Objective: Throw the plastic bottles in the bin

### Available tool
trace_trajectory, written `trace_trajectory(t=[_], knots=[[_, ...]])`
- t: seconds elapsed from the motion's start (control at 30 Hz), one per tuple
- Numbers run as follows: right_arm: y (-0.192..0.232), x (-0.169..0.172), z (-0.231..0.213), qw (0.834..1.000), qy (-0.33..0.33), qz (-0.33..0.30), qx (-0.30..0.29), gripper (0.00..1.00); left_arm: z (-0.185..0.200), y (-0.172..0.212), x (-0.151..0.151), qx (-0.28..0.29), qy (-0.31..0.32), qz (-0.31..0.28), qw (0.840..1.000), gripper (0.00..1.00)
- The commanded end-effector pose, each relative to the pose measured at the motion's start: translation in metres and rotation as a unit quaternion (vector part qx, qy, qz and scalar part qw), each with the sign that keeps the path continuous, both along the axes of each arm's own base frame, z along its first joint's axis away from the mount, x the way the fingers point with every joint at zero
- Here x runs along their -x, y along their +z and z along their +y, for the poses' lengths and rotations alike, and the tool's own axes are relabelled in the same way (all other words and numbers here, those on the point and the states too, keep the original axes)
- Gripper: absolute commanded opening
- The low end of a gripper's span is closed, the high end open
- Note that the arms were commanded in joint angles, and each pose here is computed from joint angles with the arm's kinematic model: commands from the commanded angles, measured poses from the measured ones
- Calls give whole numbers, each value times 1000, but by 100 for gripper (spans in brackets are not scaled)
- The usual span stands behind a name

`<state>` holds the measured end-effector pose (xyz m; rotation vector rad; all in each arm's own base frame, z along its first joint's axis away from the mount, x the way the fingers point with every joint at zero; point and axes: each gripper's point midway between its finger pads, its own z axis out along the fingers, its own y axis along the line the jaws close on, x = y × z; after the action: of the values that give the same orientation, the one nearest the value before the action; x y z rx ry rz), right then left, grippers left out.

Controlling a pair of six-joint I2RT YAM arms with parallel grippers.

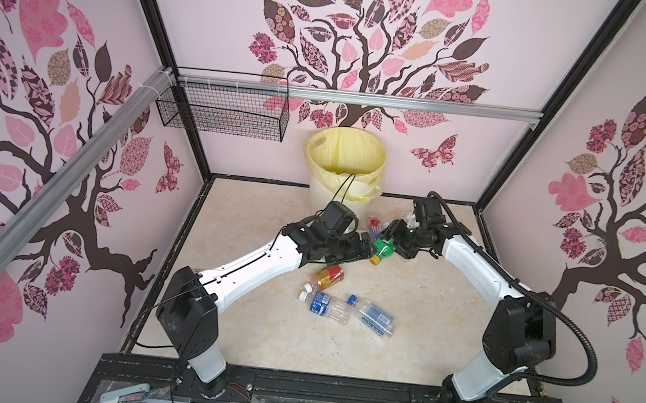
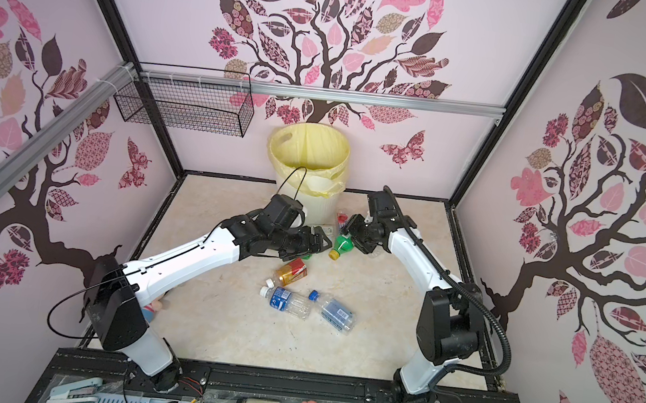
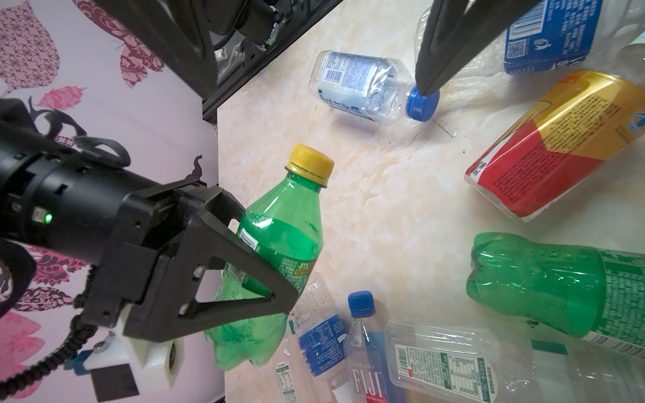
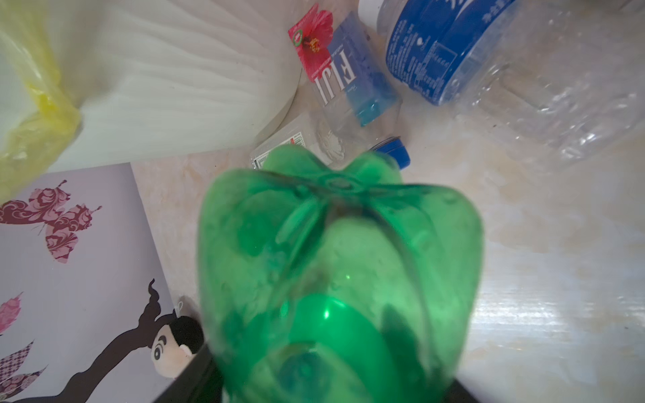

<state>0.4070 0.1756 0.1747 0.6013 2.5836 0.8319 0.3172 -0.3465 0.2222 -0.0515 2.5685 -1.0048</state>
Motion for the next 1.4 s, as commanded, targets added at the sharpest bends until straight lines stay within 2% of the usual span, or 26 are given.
trace_trajectory(t=[0.0, 0.23, 0.53, 0.77, 0.87, 1.1, 1.37], knots=[[31, 5, 5, 999, -3, -4, -36, 63, -17, 14, -8, 16, -24, -17, 999, 89], [47, 7, 7, 999, 1, -13, -46, 63, -31, 11, -18, 16, -40, -17, 999, 83], [62, 10, 13, 998, 9, -23, -56, 62, -42, 8, -24, 37, -41, -15, 998, 65], [74, 8, 21, 997, 16, -32, -62, 61, -42, 4, -22, 41, -40, -10, 998, 60], [75, 10, 23, 997, 19, -32, -60, 61, -42, 4, -23, 44, -35, -13, 998, 53], [78, 10, 25, 997, 20, -34, -62, 62, -43, 5, -22, 50, -35, -12, 998, 29], [95, 10, 22, 997, 23, -57, -54, 67, -38, 8, -21, 44, -32, -15, 998, 17]])
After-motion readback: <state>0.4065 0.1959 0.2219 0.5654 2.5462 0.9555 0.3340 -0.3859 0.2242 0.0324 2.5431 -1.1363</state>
